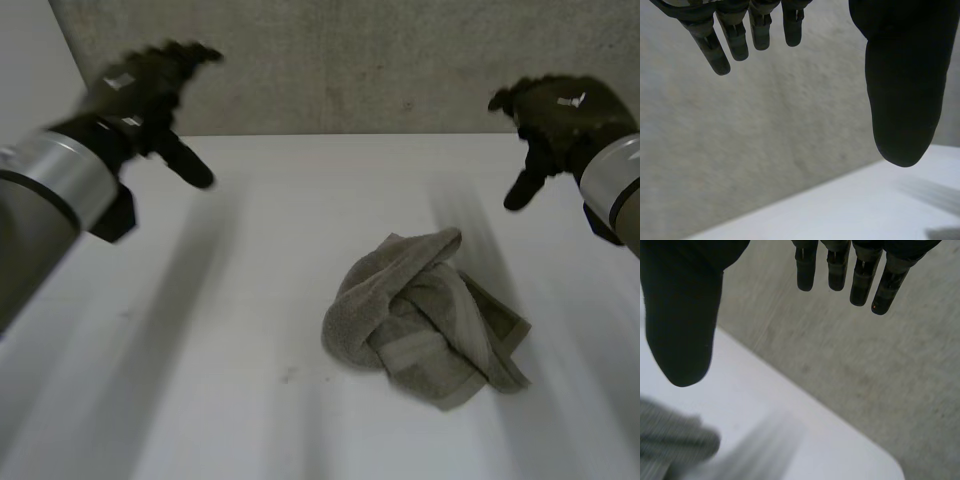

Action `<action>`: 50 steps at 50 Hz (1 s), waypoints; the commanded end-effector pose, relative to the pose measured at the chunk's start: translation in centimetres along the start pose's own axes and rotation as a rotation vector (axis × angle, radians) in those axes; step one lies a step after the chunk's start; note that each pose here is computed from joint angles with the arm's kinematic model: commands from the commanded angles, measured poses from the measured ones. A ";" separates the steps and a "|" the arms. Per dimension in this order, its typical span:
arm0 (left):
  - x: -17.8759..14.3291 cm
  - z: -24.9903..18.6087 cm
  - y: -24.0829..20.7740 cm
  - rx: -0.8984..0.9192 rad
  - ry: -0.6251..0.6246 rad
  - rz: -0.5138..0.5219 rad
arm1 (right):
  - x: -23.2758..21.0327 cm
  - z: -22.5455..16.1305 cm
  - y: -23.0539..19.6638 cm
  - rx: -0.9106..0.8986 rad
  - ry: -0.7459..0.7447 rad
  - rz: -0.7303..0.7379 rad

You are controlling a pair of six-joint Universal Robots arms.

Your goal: Fold the towel.

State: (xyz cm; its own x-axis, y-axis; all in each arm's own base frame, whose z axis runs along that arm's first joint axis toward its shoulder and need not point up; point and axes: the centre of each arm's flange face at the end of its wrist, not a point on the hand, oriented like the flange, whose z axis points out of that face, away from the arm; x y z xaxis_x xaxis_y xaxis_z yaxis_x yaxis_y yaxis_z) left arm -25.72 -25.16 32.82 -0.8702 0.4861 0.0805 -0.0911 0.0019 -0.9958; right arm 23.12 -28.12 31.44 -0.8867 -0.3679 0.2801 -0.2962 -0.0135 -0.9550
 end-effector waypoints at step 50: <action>2.9 5.0 3.0 0.246 -0.014 0.174 | -6.7 4.7 -3.4 0.454 -0.118 0.005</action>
State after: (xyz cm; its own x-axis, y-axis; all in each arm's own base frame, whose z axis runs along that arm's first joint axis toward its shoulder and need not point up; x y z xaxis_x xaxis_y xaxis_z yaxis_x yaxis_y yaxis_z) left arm -34.11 -29.26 27.98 -0.8540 0.5125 -0.0897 -0.0436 -0.2425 -0.9692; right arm 30.89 -31.78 31.01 -0.8528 -0.4701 0.2274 -0.0618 -0.3415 -0.9379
